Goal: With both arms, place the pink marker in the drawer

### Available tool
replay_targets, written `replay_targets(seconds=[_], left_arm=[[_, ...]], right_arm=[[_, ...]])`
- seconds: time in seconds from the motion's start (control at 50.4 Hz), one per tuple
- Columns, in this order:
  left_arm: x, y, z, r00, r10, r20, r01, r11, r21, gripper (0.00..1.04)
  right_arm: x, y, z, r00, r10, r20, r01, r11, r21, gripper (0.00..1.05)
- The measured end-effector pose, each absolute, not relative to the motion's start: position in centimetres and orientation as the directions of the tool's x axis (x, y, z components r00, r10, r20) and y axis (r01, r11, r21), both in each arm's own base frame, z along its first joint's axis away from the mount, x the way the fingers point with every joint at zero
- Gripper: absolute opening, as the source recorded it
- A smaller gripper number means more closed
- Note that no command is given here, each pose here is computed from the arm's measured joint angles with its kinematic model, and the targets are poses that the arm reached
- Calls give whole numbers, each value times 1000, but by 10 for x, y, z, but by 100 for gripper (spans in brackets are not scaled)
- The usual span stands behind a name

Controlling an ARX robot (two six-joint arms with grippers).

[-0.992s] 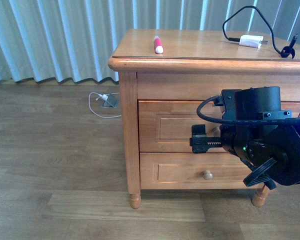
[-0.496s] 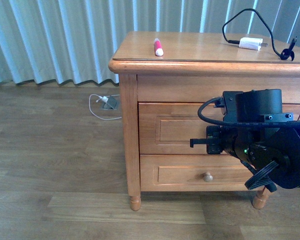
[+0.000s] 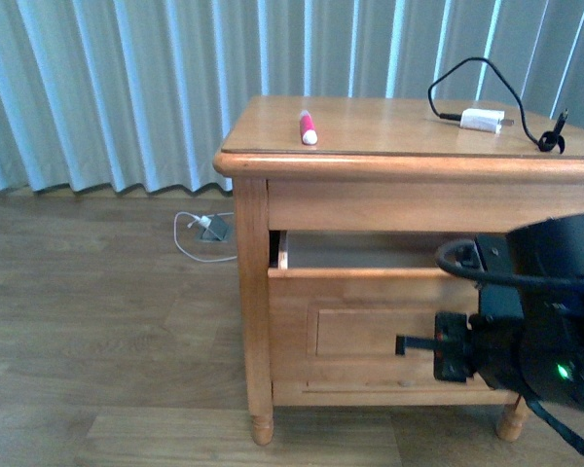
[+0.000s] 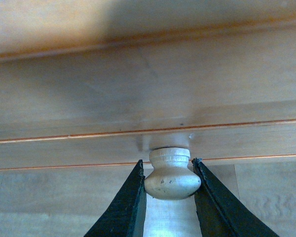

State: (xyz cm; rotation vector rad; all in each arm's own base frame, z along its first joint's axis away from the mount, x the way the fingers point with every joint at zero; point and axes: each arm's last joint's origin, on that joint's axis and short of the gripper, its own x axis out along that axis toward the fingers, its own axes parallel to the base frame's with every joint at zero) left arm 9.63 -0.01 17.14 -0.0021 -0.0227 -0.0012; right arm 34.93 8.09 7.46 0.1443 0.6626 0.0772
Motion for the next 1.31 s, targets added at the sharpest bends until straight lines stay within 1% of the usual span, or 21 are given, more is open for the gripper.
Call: replay_targets(seconds=[0.238,0.258,0.337,0.377,0.536,0.675,0.714,0.834,1.012,1.151,1.31], left_arm=[[96,0,171,1000,-1,23,1,1000,-2,99],[96,0,171,1000,-2,23,2,1000,-2,99],[96,0,171,1000,-2,23,2,1000,-2,99],[96,0,171,1000,-1,23,1,1000,-2,99],[96,0,171,1000,-1,23,1,1000,-2,99],[96,0,171,1000,-1,23,1,1000,-2,99],[96,0,171,1000,-2,22,2,1000,-2,99],[96,0,171,1000,-2,22,2,1000,-2,99],[96,0,171,1000,-1,22,1,1000,-2,99],[96,0,171,1000,-2,22,2,1000,-2,99],[96,0,171,1000,-1,22,1,1000,-2,99]], right_arm=[[294,71,76,749,163,-642,-48,980,193,23],[289,71,76,747,169,-643,-53,979,195,25],[274,68,80,751,190,-633,-70,975,210,38],[264,66,90,761,206,-615,-78,971,228,47],[238,55,117,778,234,-583,-89,960,267,70],[203,42,139,777,255,-576,-92,951,296,93],[196,39,144,780,258,-570,-93,949,302,98],[171,30,170,807,281,-519,-122,939,320,96],[124,23,203,843,337,-420,-225,929,295,96],[113,21,206,854,337,-396,-228,927,297,96],[111,19,204,862,316,-396,-200,930,307,96]])
